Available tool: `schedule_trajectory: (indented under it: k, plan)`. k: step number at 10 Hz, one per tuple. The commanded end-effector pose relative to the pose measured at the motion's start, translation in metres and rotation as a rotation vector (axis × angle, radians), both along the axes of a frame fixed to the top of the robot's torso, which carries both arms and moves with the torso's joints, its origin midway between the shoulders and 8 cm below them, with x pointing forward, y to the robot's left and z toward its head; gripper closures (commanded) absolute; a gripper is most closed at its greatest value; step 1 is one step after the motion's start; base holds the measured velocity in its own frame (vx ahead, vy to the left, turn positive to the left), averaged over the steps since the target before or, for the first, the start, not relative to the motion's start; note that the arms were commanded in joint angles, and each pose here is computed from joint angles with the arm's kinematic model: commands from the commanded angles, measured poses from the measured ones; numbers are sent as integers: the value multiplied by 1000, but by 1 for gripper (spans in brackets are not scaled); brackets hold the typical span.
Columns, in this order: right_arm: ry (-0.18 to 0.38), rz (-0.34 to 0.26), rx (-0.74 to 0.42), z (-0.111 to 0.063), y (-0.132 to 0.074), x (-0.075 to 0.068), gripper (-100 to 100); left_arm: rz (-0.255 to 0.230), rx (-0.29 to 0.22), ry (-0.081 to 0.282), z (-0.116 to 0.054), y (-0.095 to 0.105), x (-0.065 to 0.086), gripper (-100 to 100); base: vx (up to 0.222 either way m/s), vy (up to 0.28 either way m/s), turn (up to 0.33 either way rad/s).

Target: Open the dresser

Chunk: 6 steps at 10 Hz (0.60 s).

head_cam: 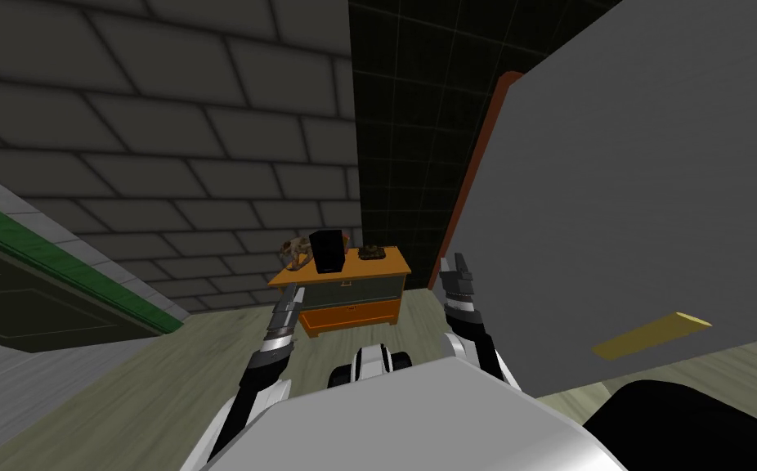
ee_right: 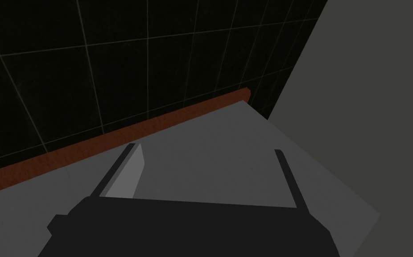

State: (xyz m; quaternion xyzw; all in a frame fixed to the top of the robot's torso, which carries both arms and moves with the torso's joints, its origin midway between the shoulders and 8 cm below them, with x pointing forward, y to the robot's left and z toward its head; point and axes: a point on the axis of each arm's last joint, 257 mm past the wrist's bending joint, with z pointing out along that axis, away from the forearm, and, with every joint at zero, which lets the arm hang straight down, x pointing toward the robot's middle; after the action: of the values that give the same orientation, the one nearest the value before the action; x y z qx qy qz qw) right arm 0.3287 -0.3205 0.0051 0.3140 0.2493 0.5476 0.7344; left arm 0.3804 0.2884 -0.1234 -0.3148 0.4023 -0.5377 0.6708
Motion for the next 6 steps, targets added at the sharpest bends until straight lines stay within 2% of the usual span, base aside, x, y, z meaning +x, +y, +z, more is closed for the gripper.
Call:
schedule_trajectory:
  k: [1, 6]
  plan:
    - [0, 0, 0, 0, 0, 0, 0, -8, 15, 20, -24, 2, -4, -100, 96, -23, -25]
    - [0, 0, 0, 0, 0, 0, 0, -15, 28, 50, -58, 5, -9, -100, 66, -20, -11]
